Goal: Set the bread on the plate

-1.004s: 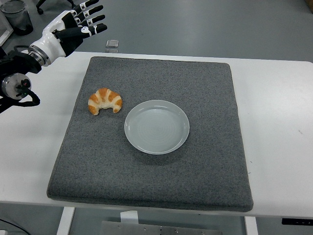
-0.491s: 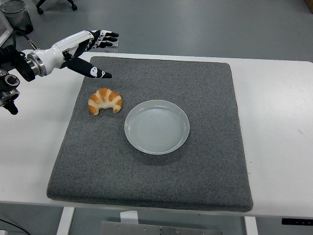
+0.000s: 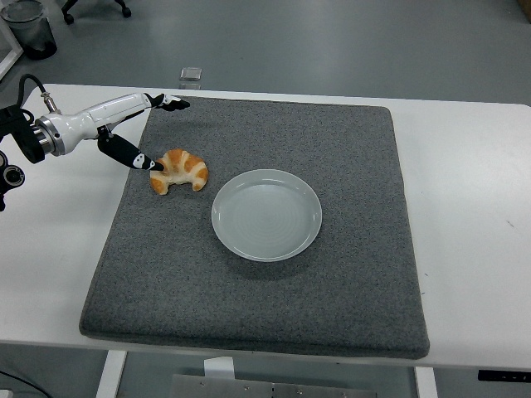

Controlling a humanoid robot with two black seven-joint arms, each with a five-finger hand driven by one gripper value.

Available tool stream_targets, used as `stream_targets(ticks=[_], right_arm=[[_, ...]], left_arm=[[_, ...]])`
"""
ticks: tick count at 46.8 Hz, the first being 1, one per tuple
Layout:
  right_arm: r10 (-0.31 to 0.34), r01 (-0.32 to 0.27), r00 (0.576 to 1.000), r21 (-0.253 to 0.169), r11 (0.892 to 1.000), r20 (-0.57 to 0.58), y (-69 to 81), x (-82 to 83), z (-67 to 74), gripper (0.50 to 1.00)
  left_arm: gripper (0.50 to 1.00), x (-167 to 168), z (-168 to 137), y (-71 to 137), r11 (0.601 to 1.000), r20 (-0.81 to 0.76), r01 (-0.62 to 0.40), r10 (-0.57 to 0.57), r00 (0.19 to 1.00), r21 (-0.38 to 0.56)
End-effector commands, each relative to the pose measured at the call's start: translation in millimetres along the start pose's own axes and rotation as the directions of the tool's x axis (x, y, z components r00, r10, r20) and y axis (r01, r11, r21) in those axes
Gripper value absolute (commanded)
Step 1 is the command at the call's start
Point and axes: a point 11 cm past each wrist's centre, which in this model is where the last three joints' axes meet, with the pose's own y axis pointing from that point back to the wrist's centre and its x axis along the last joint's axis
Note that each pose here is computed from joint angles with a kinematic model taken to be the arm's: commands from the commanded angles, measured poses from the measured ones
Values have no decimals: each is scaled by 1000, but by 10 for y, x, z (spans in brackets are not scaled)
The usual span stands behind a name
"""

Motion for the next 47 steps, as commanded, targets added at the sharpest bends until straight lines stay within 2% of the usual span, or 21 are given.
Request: stream_targets(ticks=[1, 16, 23, 47], right_arm=[[0, 0, 1000, 0, 1000, 0, 0, 0, 0, 940], [0, 0, 1000, 0, 1000, 0, 0, 0, 0, 938], [0, 0, 1000, 0, 1000, 0, 0, 0, 0, 938], [3, -3, 1000, 0, 1000, 0, 0, 10, 0, 938]], left_arm=[[984, -123, -74, -50, 1000, 31, 1, -1, 1000, 11], [984, -308, -155, -74, 1000, 17, 0, 0, 1000, 26], [984, -474, -166, -227, 1000, 11, -3, 2, 1000, 22], [984, -657, -256, -337, 999, -6, -21, 21, 1000, 31]])
